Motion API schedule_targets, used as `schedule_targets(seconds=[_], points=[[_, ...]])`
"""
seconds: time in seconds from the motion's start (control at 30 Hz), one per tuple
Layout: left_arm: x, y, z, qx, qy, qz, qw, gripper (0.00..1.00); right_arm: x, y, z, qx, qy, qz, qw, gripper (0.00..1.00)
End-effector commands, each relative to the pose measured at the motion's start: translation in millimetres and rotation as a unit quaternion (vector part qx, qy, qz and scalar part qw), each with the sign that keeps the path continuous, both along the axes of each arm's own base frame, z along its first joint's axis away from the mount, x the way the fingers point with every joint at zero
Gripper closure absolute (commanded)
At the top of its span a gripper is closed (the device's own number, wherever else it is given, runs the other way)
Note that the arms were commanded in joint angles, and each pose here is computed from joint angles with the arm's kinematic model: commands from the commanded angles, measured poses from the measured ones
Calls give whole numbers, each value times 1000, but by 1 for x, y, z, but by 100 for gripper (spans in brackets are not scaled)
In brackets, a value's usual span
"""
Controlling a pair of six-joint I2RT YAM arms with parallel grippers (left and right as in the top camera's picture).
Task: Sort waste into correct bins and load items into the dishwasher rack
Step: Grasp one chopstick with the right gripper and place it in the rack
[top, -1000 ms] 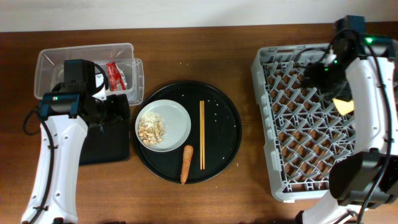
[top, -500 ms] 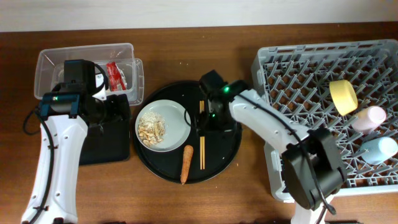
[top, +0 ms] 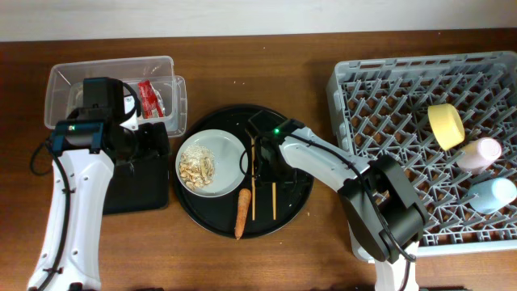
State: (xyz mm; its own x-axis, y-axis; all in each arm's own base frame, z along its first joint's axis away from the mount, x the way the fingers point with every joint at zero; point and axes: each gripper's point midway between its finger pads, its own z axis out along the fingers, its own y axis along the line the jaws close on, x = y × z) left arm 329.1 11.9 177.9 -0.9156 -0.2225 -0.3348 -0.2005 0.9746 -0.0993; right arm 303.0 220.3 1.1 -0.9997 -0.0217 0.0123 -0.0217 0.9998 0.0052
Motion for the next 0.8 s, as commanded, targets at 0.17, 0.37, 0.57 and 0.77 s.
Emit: schedule_targets(seconds=[0.17,0.37,0.57,0.77], points=[[0,0,4,-1,-6,-1,1000,7,-5,-6,-13,-22,10,-19,1000,88],[0,0,4,-1,-6,-1,1000,7,3,-3,12,-8,-4,-7,1000,96],[0,0,4,-1,-6,-1,1000,7,35,-52,118,18,-65,33,997,96],[0,0,4,-1,-6,-1,1000,7,27,-158,131,-8,-9,15,1000,96]])
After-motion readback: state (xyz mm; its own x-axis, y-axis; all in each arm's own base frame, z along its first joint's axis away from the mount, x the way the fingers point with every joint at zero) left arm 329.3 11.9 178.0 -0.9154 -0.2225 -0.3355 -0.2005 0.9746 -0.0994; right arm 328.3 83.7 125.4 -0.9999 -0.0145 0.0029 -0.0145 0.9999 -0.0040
